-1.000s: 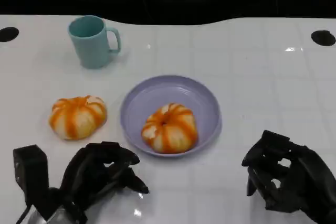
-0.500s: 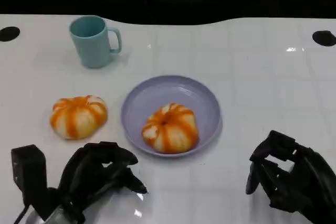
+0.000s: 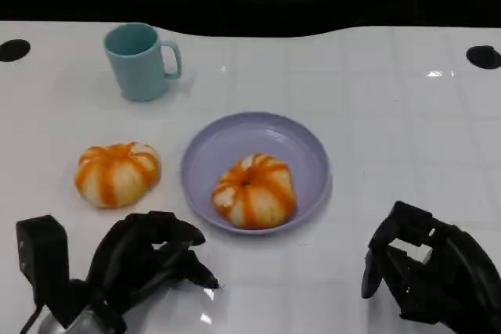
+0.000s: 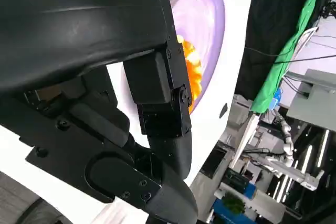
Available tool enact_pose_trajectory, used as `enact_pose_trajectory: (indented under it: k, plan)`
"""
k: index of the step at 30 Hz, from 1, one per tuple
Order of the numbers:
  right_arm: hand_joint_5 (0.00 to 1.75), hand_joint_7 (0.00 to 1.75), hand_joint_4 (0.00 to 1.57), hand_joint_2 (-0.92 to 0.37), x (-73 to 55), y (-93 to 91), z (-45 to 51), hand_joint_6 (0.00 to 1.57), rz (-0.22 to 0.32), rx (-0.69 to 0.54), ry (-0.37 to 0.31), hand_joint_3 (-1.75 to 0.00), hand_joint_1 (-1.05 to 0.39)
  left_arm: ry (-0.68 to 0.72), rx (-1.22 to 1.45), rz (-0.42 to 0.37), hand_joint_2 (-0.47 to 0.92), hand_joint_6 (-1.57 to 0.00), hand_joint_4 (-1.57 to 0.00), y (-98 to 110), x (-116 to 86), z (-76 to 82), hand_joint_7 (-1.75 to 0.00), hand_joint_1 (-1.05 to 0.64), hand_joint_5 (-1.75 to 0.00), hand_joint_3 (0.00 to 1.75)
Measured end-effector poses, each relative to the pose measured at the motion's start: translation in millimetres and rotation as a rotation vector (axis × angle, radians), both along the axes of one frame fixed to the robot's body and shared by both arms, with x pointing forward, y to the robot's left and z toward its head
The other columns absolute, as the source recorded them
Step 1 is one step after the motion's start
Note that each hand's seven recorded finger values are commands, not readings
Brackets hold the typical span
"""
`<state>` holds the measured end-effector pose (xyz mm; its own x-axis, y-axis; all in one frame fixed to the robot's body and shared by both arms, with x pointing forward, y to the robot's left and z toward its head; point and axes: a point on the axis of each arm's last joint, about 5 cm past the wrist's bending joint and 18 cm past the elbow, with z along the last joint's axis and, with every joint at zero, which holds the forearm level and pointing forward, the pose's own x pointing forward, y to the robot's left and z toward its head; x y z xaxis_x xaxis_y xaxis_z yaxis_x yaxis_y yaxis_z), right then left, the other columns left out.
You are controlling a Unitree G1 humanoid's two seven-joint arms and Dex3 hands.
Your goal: Grasp the bread from the table and place it into the plate.
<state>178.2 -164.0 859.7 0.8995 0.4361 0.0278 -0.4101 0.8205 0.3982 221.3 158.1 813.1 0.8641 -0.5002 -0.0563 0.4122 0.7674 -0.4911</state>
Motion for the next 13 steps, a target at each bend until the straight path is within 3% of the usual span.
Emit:
enact_pose_trajectory:
  k: [13]
  plan:
    - [1.74,1.42,0.72,-0.42,-0.1,3.0,-2.0,0.73,0.002,0.022,0.042,-1.26,-0.31,-0.004,0.003,0.004,0.76,-1.57,-1.57,0.7,0.0,-0.5,-0.20,-1.04,-0.46,0.01]
